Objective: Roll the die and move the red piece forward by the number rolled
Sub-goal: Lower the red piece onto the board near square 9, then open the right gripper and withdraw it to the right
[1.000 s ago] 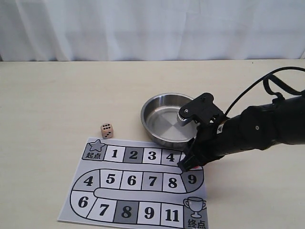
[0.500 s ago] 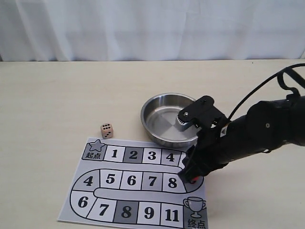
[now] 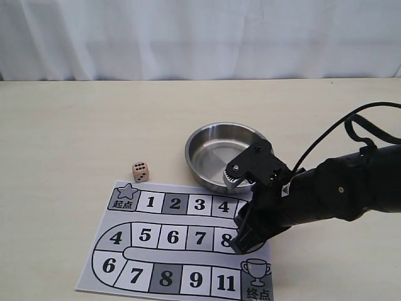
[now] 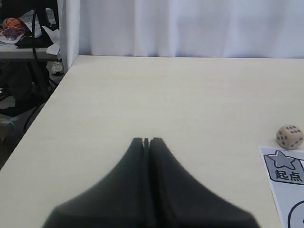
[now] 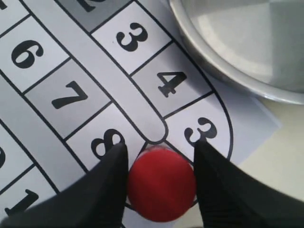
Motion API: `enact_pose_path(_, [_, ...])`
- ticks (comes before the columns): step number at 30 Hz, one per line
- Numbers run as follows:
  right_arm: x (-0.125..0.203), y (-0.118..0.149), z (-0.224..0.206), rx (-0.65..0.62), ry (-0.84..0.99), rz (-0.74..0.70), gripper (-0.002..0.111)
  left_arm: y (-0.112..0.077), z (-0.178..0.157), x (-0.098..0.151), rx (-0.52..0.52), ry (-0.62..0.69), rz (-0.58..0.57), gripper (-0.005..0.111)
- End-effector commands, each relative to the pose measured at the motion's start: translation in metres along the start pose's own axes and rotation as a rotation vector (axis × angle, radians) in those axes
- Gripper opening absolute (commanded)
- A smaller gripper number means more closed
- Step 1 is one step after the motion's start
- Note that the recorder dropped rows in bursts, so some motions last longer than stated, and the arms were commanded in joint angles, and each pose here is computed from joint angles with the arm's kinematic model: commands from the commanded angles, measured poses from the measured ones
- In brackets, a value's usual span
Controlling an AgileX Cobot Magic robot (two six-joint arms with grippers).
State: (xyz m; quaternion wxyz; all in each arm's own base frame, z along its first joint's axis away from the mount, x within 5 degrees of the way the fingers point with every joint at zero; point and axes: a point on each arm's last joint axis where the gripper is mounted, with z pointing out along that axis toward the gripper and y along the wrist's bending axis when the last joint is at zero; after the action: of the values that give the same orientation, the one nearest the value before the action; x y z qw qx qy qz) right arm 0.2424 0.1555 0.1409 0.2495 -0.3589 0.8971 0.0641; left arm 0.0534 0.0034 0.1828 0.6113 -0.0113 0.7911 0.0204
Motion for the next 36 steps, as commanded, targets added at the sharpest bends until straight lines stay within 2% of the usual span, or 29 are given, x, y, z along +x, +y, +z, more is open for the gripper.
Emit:
enact_pose_path(1, [0.003, 0.0, 0.002, 0.0, 0.008, 0.011, 0.032, 0.0, 0.0, -0.001, 0.001, -0.012, -0.006, 0.0])
enact_pose_path(5, [0.002, 0.0, 0.002, 0.001, 0.003, 0.044, 0.055, 0.0, 0.0, -0.001, 0.001, -0.012, -0.006, 0.0])
enact_pose_path(8, [-0.002, -0.001, -0.002, 0.008, -0.026, 0.066, 0.062, 0.0, 0.0, -0.001, 0.001, -0.012, -0.006, 0.0])
enact_pose_path(13, [-0.01, -0.002, -0.016, 0.022, -0.093, 0.072, 0.064, 0.0, 0.0, -0.001, 0.001, -0.012, -0.006, 0.0])
enact_pose_path(16, [-0.016, -0.005, -0.026, 0.036, -0.157, 0.14, 0.063, 0.0, 0.0, -0.001, 0.001, -0.012, -0.006, 0.0])
enact_pose_path(20, [-0.025, -0.022, -0.042, 0.063, -0.252, 0.354, 0.048, 0.0, 0.0, -0.001, 0.001, -0.012, -0.006, 0.0])
enact_pose_path(23, [-0.026, -0.04, -0.052, 0.084, -0.249, 0.443, 0.032, 0.0, 0.0, -0.001, 0.001, -0.012, -0.006, 0.0])
enact_pose_path(26, [-0.024, -0.062, -0.061, 0.113, -0.214, 0.507, 0.021, 0.0, 0.0, -0.001, 0.001, -0.012, -0.006, 0.0])
enact_pose_path(31, [-0.021, -0.099, -0.078, 0.146, -0.125, 0.591, 0.012, 0.0, 0.0, -0.001, 0.001, -0.012, -0.006, 0.0])
enact_pose_path(36, [-0.013, -0.13, -0.097, 0.189, -0.051, 0.65, 0.011, 0.0, 0.0, -0.001, 0.001, -0.012, -0.006, 0.0])
